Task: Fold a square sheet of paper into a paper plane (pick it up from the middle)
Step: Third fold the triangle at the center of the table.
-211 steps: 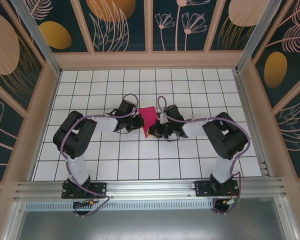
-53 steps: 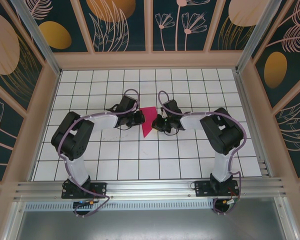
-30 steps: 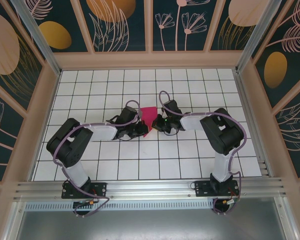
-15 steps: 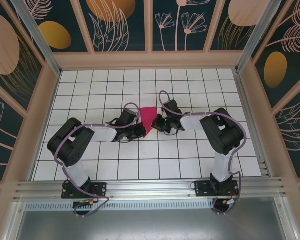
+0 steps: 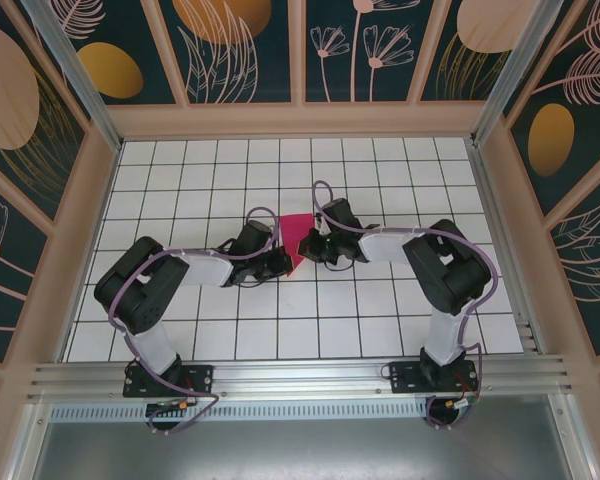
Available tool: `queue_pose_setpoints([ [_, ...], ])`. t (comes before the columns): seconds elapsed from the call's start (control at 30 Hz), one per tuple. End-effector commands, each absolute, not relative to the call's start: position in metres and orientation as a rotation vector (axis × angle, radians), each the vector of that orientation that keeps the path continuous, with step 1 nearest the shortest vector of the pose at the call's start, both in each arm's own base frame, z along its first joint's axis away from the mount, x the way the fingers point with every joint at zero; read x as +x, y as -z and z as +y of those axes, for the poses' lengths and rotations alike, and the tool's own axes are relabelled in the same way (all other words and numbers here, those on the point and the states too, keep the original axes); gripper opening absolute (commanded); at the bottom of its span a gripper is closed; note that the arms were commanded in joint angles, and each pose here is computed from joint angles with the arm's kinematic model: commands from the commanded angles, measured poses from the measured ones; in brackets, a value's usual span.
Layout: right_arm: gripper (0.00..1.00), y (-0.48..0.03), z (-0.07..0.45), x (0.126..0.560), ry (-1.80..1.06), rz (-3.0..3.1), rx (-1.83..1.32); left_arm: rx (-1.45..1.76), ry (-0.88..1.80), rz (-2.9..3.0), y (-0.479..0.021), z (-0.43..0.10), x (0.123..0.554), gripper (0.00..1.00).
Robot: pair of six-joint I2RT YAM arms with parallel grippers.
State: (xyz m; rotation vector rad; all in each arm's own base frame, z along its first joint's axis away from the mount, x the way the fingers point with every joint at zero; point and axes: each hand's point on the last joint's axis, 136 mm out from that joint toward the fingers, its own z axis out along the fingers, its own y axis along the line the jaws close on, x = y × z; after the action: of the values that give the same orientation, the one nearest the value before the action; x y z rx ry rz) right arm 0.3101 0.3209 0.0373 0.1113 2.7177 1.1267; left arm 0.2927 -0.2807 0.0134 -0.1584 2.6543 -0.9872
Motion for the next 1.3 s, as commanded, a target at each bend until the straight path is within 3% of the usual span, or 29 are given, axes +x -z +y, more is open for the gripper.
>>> queue_pose_setpoints([
  [0.0, 0.0, -0.033, 0.328, 0.309, -1.137, 2.739, 0.097, -0.246, 0.831, 2.795, 0.022, -0.254, 0.268, 0.0],
  [0.33, 0.0, -0.008, 0.324, 0.304, -1.062, 2.826, 0.108, -0.272, 0.815, 2.809, 0.025, -0.25, 0.263, 0.0],
  [0.8, 0.0, 0.004, 0.26, 0.364, -0.88, 2.775, 0.267, -0.312, 0.719, 2.905, 0.045, -0.231, 0.242, 0.0],
  [1.03, 0.0, -0.017, 0.245, 0.388, -0.806, 2.73, 0.232, -0.273, 0.729, 2.885, 0.038, -0.238, 0.251, 0.0],
  [1.27, 0.0, -0.077, 0.275, 0.372, -1.022, 2.586, 0.091, -0.248, 0.754, 2.859, 0.029, -0.244, 0.259, 0.0],
])
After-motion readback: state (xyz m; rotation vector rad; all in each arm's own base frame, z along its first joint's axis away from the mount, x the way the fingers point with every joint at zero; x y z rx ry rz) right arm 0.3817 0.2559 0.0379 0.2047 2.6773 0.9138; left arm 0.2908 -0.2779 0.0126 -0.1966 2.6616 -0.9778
